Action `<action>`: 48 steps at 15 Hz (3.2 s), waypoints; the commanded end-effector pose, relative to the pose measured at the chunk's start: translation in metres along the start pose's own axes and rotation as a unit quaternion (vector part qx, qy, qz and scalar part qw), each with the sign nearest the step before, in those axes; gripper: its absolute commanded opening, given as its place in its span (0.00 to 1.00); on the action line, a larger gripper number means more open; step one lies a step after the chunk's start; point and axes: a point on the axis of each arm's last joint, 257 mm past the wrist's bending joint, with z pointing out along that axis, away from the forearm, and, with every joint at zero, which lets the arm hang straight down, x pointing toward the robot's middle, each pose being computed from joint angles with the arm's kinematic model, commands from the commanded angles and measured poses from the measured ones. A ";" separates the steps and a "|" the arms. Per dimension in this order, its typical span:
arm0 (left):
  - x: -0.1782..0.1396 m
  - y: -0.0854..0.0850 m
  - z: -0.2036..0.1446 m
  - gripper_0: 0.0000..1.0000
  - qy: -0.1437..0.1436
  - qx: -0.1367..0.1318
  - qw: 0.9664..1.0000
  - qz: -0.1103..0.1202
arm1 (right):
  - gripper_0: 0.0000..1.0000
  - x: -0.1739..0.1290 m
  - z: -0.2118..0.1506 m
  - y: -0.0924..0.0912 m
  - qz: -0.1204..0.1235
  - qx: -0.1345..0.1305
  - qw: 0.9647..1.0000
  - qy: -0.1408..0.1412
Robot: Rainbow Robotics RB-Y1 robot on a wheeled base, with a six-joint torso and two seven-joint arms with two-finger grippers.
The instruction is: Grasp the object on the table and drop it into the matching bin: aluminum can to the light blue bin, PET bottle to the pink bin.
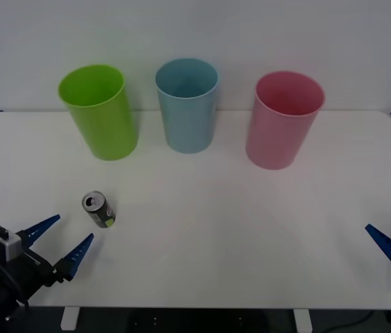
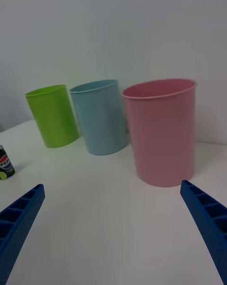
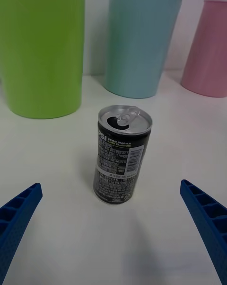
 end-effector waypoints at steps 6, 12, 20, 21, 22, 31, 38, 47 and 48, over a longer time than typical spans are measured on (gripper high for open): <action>0.004 -0.003 0.040 1.00 -0.011 0.012 1.000 -0.002 | 1.00 0.000 0.000 0.000 0.000 0.000 1.000 0.000; 0.005 -0.005 0.062 1.00 -0.011 0.019 1.000 0.009 | 1.00 0.000 0.000 0.000 0.000 0.000 1.000 0.000; 0.009 -0.008 0.088 1.00 -0.006 0.024 0.999 0.026 | 1.00 0.000 0.000 0.000 0.000 0.000 1.000 0.000; 0.010 -0.009 0.091 1.00 -0.005 0.026 0.999 0.028 | 1.00 0.000 0.000 0.000 0.000 0.000 1.000 0.000; 0.010 -0.008 0.092 1.00 -0.005 0.027 0.999 0.031 | 1.00 0.000 0.000 0.000 0.000 0.000 1.000 0.000; 0.010 -0.009 0.092 0.05 -0.004 0.027 0.999 0.034 | 1.00 0.000 0.000 0.000 0.000 0.000 1.000 0.000; 0.009 -0.009 0.093 0.00 -0.006 0.027 0.999 0.031 | 1.00 0.000 0.000 0.000 0.000 0.000 1.000 0.000; -0.027 -0.011 0.089 0.00 -0.046 0.030 0.998 0.025 | 1.00 0.000 0.000 0.000 0.000 0.000 1.000 0.000; -0.031 -0.014 0.087 0.00 -0.049 0.032 0.998 0.023 | 1.00 0.000 0.000 0.000 0.000 0.000 1.000 0.000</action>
